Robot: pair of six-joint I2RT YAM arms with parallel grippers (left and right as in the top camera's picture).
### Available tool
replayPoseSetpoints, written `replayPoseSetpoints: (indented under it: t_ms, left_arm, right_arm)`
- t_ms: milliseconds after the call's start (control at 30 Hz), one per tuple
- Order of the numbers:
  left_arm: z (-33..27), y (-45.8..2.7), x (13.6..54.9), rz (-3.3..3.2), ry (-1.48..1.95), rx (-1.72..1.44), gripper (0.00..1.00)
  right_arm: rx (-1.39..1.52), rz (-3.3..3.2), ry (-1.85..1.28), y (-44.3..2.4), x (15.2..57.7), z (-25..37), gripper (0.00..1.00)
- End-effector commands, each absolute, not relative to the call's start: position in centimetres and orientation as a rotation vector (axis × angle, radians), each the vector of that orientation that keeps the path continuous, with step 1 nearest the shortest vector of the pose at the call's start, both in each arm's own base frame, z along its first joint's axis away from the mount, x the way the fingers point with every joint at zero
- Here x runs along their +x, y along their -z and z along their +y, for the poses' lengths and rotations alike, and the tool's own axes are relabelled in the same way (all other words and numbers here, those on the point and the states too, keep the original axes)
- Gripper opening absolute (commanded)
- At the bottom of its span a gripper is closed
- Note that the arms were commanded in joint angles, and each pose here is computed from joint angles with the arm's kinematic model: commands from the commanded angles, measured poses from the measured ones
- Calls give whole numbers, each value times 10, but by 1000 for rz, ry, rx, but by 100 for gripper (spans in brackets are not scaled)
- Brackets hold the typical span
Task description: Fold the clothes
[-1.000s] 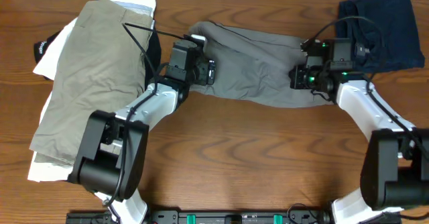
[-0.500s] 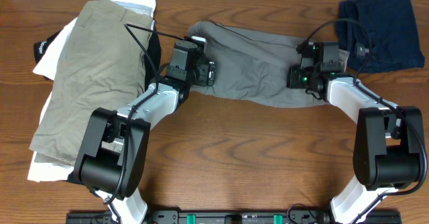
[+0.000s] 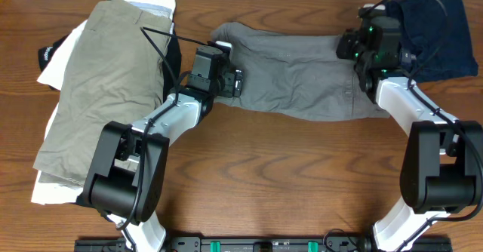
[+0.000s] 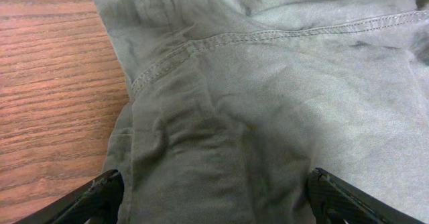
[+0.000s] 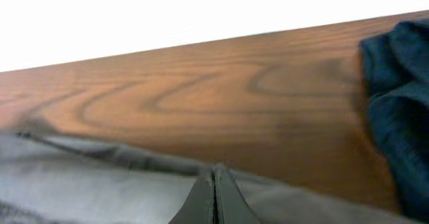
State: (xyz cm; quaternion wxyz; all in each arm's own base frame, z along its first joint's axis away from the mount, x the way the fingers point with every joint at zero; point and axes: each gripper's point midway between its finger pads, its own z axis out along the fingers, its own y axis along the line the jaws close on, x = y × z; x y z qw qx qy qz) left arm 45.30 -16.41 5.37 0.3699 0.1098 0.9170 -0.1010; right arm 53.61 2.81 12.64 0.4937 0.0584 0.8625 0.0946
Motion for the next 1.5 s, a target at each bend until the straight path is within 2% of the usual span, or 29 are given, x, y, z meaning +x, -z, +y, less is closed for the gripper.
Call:
replayPoseSetpoints:
  t_ms: [0, 233, 433, 600, 900, 1133, 1467]
  left_arm:
    - [-165, -54, 456, 2350, 257, 294, 88]
    - [-165, -54, 456, 2350, 257, 294, 88]
    - [-165, -54, 456, 2350, 257, 294, 88]
    - [-165, -54, 456, 2349, 257, 294, 88]
    - [-165, -54, 456, 2350, 257, 294, 88]
    - [-165, -53, 455, 2352, 256, 294, 88]
    - [-164, -53, 455, 2357, 255, 295, 88]
  right_arm:
    - [178, 2083, -246, -129, 540, 24, 1]
    - [31, 2141, -458, -146, 529, 65, 1]
    - [-186, 2122, -579, -159, 518, 125, 3]
    - [-261, 2139, -517, -133, 519, 161, 4]
    - [-323, 2190, -672, -54, 541, 210, 5]
    - [-279, 2186, -641, -35, 576, 211, 5]
    - [-31, 2158, -573, -34, 624, 153, 4]
